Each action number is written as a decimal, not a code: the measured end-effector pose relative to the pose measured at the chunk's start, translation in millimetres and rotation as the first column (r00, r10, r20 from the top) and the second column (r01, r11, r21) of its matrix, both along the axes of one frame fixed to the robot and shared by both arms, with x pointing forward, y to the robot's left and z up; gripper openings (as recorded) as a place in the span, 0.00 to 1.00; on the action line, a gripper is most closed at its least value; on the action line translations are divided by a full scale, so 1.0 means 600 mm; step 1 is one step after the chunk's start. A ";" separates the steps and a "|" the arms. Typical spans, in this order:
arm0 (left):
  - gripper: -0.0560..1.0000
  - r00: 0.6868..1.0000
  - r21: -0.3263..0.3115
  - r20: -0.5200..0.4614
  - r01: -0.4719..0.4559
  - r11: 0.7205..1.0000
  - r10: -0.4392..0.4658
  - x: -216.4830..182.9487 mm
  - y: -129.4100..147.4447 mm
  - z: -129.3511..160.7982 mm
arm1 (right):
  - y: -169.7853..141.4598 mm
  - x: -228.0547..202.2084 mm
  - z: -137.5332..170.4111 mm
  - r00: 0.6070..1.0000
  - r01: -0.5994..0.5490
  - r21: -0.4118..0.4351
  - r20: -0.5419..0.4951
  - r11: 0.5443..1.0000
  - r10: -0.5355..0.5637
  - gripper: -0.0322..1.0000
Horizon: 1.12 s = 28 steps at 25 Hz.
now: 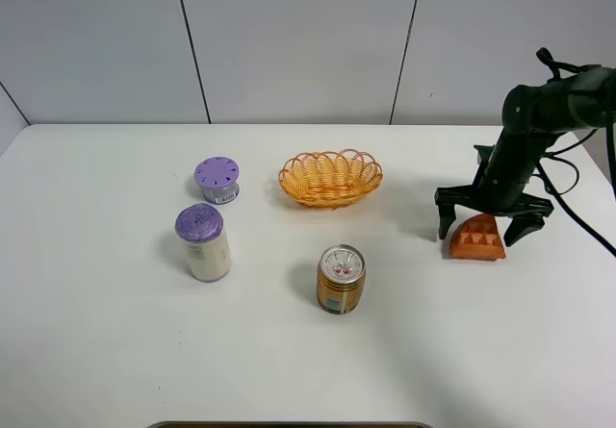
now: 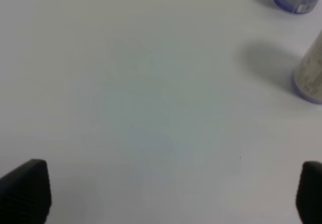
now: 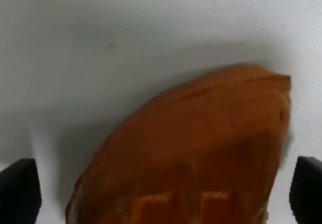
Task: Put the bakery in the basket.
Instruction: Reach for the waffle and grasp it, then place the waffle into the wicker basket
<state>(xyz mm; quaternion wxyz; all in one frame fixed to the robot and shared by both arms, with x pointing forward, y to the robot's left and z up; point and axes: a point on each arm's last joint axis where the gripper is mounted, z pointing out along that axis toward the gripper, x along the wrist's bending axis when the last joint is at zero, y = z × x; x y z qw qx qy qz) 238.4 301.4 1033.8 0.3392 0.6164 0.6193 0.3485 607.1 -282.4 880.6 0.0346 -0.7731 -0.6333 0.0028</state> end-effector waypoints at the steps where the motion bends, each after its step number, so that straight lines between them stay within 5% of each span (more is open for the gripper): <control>1: 0.99 1.000 0.000 0.000 0.000 1.000 0.000 0.000 0.000 0.000 | 0.000 0.000 0.000 1.000 0.000 0.000 0.000 1.000 0.000 0.99; 12: 0.99 1.000 0.000 0.000 0.000 1.000 0.000 0.000 0.000 0.000 | 0.000 -0.001 -0.013 1.000 0.002 0.002 -0.023 1.000 -0.002 0.86; 18: 0.99 1.000 0.000 0.000 0.000 1.000 0.000 0.000 0.000 0.000 | 0.002 -0.003 -0.022 0.999 0.002 0.011 -0.051 1.000 -0.002 0.71; 28: 0.99 1.000 0.000 0.000 0.000 1.000 0.000 0.000 0.000 0.000 | 0.002 -0.003 -0.022 0.998 0.002 0.014 -0.055 1.000 -0.001 0.71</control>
